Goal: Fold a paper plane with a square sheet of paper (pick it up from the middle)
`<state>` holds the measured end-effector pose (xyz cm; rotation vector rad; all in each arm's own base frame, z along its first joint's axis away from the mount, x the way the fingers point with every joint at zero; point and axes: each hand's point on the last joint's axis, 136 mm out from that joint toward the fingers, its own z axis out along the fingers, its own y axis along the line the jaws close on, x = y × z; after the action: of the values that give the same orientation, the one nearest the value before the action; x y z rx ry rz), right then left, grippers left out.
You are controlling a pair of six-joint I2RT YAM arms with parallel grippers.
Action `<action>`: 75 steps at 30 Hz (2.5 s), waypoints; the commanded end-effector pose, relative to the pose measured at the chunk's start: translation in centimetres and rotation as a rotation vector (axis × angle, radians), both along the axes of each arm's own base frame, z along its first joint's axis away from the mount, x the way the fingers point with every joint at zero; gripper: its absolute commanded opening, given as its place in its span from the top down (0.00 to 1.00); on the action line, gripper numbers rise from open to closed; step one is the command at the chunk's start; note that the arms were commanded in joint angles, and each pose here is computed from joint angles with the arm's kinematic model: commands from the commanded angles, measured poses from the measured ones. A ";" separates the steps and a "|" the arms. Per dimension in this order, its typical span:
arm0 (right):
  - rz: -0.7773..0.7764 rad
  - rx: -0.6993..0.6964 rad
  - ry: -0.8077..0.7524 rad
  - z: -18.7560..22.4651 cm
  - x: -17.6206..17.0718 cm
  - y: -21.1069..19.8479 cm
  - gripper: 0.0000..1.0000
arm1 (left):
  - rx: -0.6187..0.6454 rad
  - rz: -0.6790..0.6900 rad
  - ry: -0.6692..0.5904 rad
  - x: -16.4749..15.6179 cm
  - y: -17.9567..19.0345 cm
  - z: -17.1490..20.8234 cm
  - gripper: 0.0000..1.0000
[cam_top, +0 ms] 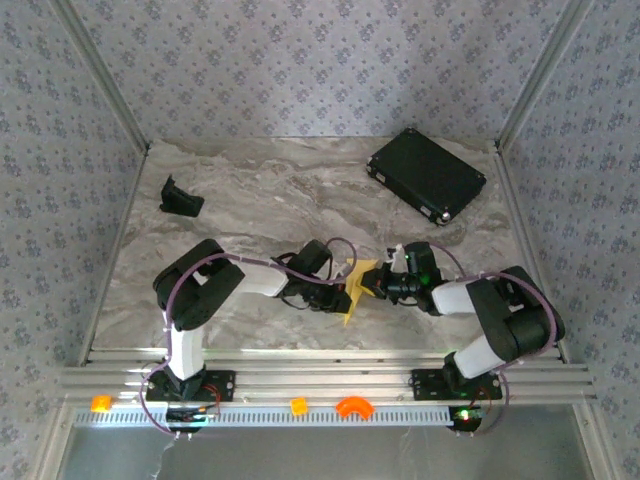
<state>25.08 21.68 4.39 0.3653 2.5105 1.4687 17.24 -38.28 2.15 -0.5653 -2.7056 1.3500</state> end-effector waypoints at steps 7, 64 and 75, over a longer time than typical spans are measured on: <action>0.001 0.030 -0.010 0.5 0.1 -0.4 0.95 | 0.027 0.092 0.037 0.3 1.8 -1.3 1.00; 0.085 -0.008 0.071 -3.2 0.9 1.0 0.96 | 0.078 0.250 0.117 0.9 3.6 -3.4 1.00; 0.131 -0.314 0.173 -6.9 -1.4 -0.7 0.97 | 0.043 0.255 0.087 1.4 3.3 -1.5 0.92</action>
<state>25.97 23.55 1.92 0.2116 2.6864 1.3981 18.25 -37.36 2.42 -0.2642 -2.7180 1.4787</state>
